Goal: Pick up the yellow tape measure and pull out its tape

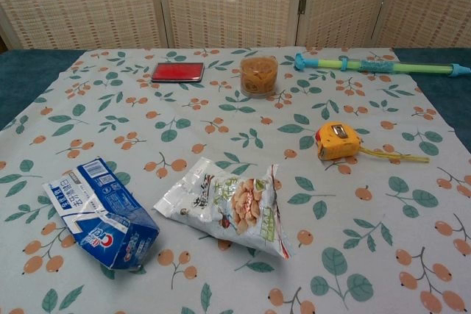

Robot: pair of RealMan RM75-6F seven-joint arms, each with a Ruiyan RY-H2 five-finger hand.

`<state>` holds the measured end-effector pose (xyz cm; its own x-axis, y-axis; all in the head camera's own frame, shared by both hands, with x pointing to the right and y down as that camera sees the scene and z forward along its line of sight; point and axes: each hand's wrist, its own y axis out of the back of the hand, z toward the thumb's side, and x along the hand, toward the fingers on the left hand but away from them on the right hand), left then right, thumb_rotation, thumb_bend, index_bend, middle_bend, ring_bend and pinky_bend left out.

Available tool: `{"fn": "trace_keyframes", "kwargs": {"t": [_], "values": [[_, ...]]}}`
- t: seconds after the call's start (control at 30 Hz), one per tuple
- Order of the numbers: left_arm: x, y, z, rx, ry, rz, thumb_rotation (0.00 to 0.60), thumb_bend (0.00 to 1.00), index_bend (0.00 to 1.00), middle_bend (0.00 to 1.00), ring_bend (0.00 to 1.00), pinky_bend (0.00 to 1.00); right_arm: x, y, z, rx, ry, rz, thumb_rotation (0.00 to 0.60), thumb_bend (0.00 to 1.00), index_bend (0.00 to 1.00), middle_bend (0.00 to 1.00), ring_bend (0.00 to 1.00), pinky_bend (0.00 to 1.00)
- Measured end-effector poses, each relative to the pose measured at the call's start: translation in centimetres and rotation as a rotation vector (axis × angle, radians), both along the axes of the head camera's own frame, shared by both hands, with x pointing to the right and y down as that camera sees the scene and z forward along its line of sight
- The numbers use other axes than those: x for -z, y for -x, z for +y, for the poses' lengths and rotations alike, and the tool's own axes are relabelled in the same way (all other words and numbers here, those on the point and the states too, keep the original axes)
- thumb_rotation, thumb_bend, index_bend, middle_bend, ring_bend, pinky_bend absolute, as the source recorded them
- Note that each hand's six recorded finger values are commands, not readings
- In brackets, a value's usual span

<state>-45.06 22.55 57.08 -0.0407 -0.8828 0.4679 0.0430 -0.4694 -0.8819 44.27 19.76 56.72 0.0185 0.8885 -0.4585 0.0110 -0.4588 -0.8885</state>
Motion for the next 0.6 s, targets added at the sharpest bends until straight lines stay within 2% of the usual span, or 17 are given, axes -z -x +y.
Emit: {"fn": "trace_keyframes", "kwargs": {"t": [0.33,0.6], "values": [[0.4,0.0,-0.1,-0.009,-0.048,0.003,0.600,0.20,0.13,0.05,0.08,0.00,0.1,0.2,-0.3,0.006,-0.016,-0.005,0.398,0.25,0.00,0.12,0.25,0.13],[0.4,-0.4,0.1,-0.011,-0.037,0.020,0.600,0.20,0.14,0.05,0.08,0.00,-1.1,1.0,-0.6,0.026,0.009,-0.016,0.426,0.25,0.00,0.13,0.26,0.14]]}}
